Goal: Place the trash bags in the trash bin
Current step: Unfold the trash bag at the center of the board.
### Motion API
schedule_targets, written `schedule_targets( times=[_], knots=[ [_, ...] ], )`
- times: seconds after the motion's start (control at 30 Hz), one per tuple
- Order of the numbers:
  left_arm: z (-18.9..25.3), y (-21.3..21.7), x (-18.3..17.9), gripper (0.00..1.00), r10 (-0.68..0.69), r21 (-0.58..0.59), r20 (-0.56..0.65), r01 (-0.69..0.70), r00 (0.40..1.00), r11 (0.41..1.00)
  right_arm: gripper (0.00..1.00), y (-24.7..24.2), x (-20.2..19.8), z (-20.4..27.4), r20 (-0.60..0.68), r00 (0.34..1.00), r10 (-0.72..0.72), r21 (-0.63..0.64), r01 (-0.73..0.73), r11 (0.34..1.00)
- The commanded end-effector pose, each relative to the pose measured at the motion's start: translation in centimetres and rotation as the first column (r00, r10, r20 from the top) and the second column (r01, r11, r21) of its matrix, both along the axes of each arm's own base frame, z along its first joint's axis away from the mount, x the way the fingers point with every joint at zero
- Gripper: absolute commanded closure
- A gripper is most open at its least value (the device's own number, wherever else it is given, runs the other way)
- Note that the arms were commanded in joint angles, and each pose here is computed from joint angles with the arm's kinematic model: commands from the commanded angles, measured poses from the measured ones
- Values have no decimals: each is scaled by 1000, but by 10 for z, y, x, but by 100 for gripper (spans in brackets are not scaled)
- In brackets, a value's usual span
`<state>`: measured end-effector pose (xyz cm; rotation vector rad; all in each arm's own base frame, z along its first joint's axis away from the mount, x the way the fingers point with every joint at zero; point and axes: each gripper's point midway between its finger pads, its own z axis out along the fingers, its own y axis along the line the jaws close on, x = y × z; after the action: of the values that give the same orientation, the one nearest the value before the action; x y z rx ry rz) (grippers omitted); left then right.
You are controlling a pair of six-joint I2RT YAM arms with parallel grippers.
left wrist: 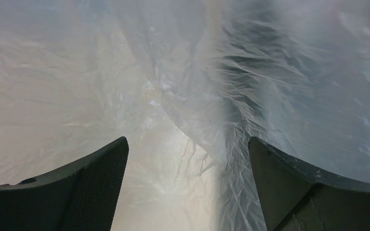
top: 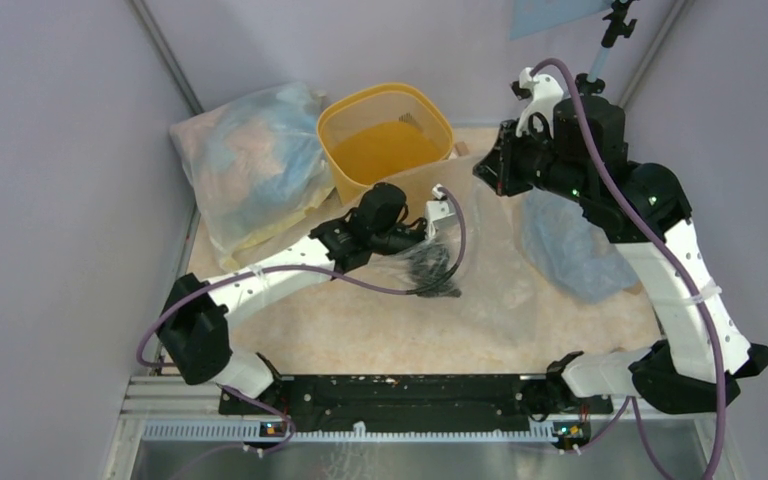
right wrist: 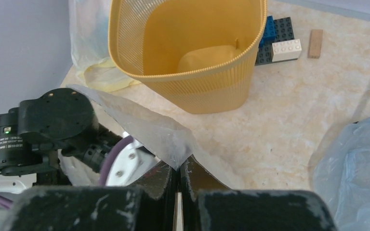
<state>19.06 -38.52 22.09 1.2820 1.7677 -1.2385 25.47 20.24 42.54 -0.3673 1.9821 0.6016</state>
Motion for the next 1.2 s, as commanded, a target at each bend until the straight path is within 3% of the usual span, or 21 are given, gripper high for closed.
schedule_targets(
  times=[0.0,0.2,0.4,0.5,0.6,0.67,0.73,0.8,0.87,1.0,1.17],
  knots=[
    [52,2,-40,1,-195,-216,64,204,979,955,100,1,1,10,41,999,-10,32,9,999],
    [74,16,-77,1,-382,-279,58,383,922,881,100,-7,11,2,44,996,-74,5,74,997],
    [93,47,-122,1,-592,-358,110,588,798,726,100,-22,25,-13,40,985,-165,-53,167,985],
    [96,50,-124,1,-569,-362,140,577,810,732,100,-24,29,-18,34,983,-181,-63,183,981],
    [103,38,-99,1,-405,-332,156,434,901,838,100,-23,31,-20,32,983,-180,-65,182,981],
    [113,31,-68,1,-212,-269,146,245,966,932,100,-23,32,-19,37,983,-178,-65,180,981],
    [127,33,-28,1,37,-214,157,-3,987,977,100,-23,31,-18,40,983,-177,-66,180,981],
    [144,46,11,1,289,-179,162,-260,943,949,100,-24,30,-17,45,984,-171,-68,173,983],
    [163,63,34,1,451,-183,181,-420,874,889,100,-25,28,-18,49,984,-169,-69,172,983],
    [195,86,42,1,570,-259,198,-518,797,815,100,-27,26,-19,57,984,-168,-68,172,983],
    [224,105,26,1,604,-339,158,-532,781,776,100,-29,25,-19,63,983,-170,-72,175,982]
  ],
)
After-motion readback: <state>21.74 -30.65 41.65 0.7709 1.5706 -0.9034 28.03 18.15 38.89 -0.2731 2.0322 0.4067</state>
